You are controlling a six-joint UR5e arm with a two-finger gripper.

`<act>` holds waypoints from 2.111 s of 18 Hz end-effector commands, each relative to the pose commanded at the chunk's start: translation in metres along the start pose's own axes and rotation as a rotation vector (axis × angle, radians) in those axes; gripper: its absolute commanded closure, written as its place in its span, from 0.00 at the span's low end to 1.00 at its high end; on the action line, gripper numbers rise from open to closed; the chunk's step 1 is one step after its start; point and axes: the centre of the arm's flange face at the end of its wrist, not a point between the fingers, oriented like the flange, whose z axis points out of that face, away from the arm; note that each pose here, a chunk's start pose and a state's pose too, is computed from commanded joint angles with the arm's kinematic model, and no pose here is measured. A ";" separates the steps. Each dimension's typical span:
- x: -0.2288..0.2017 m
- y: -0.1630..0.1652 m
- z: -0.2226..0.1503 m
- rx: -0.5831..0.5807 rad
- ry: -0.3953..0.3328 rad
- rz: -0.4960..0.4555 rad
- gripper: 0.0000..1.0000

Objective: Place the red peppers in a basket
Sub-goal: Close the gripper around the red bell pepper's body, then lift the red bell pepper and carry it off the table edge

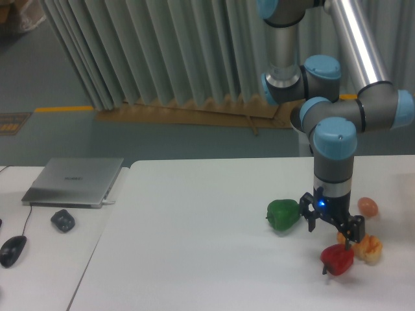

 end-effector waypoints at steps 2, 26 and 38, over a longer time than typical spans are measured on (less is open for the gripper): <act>0.000 0.000 0.002 -0.001 0.001 0.000 0.00; -0.014 -0.014 0.034 -0.044 -0.038 0.023 0.57; -0.051 0.023 -0.057 0.083 -0.081 0.055 0.66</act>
